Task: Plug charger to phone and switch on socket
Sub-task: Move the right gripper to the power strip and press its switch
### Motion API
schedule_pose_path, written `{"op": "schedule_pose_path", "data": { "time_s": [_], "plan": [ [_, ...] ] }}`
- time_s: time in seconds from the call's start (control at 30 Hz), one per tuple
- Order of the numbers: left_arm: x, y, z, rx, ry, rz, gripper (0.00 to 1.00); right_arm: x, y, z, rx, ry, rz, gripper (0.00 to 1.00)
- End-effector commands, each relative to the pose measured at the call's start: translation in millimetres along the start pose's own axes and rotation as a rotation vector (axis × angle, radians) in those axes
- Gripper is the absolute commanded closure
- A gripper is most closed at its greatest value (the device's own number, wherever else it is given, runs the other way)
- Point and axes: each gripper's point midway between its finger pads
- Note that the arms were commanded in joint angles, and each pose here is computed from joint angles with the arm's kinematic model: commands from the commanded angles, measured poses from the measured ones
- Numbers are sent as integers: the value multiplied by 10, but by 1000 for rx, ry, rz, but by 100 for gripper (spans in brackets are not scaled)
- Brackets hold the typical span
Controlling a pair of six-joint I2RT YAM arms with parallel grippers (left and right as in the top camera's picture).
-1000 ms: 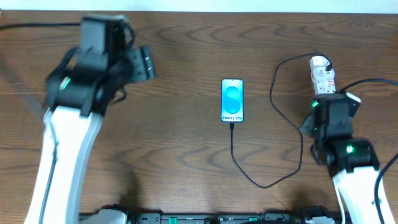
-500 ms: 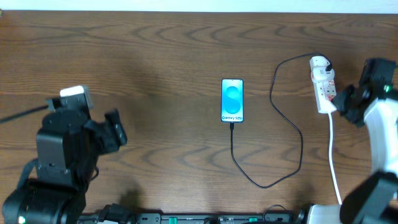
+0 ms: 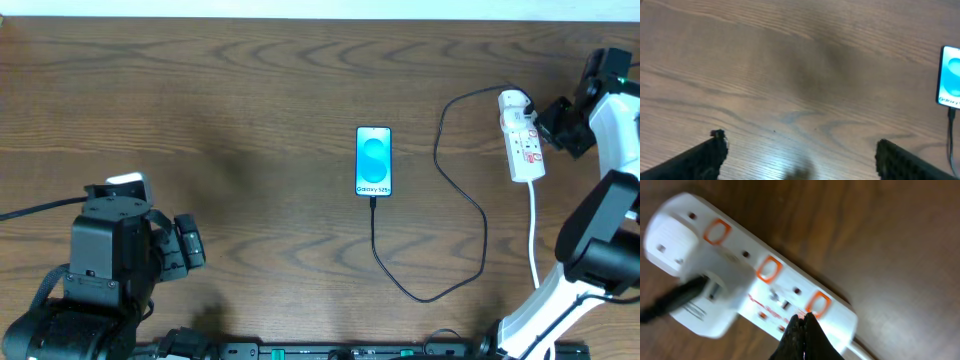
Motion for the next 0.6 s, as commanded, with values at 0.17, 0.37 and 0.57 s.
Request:
{"op": "schedule_pose_path", "data": {
  "time_s": [0.17,0.37,0.57],
  "plan": [
    [-1,4,21,12,-12,-1,2,221,-74,188,-6,-74,18,99],
    [0,5,21,13,-12,-1,2,309,-118,232,-4,-87,3,99],
    [0,4,20,12,-12,-1,2,328,-134,244,0,-91,-2,99]
  ]
}}
Point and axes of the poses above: each gripper's point midway between its finger pads, its own x axis out along the fingers, its own z axis along the line the jaws close on, y = z × x, and after that the axes turned 1 degree about x, right-handed
